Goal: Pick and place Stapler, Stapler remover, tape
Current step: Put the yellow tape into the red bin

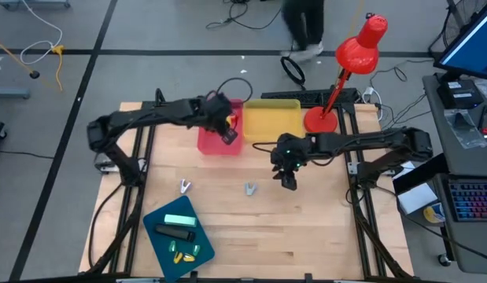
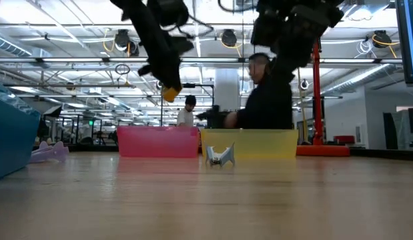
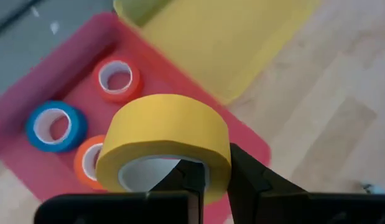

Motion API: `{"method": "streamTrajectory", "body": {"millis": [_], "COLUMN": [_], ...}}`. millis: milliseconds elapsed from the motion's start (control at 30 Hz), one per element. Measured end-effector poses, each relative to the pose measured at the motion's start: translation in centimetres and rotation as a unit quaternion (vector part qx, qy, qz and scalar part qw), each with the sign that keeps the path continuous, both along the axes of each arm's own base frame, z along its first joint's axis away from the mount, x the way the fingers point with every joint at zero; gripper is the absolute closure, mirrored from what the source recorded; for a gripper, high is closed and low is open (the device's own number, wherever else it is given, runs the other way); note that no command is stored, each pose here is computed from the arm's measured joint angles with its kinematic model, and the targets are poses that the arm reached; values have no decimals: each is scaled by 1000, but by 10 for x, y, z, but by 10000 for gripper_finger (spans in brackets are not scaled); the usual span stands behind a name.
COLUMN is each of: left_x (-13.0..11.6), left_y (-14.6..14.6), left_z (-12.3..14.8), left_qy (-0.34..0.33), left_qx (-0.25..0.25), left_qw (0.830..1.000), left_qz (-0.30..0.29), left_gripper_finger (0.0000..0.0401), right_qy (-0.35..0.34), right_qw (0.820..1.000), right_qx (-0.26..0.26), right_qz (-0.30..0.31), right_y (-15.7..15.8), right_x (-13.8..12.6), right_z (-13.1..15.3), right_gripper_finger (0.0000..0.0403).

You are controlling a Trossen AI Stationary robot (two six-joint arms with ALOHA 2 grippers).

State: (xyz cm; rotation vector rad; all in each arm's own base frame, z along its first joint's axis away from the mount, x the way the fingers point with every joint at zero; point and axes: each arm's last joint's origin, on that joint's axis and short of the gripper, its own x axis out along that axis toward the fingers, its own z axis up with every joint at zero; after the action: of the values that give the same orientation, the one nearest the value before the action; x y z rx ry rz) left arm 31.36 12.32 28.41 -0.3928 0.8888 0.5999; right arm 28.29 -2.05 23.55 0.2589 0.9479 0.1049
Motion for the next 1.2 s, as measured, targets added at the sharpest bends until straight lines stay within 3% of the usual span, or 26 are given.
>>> {"method": "streamTrajectory", "body": {"millis": [300, 633, 867, 1000, 1200], "left_x": [28, 39, 42, 43, 48], "left_y": [50, 73, 76, 79, 83], "left_z": [-48, -91, -106, -114, -114], "left_qy": [56, 115, 127, 133, 108], "left_qx": [-77, -135, -144, -141, -127], "left_qw": [995, 983, 980, 979, 984], "left_qz": [28, 50, 57, 66, 63], "left_gripper_finger": [365, 365, 364, 340, 329], "right_qy": [-80, -118, -122, -124, -124], "right_qw": [996, 992, 991, 991, 991], "right_qx": [-32, -42, -45, -47, -46], "right_qz": [17, -5, -14, -13, -13], "right_y": [-3, -13, -18, -18, -18], "right_x": [-23, -43, -44, -44, -44], "right_z": [37, 58, 60, 60, 60], "right_gripper_finger": [257, 259, 259, 259, 259]}}
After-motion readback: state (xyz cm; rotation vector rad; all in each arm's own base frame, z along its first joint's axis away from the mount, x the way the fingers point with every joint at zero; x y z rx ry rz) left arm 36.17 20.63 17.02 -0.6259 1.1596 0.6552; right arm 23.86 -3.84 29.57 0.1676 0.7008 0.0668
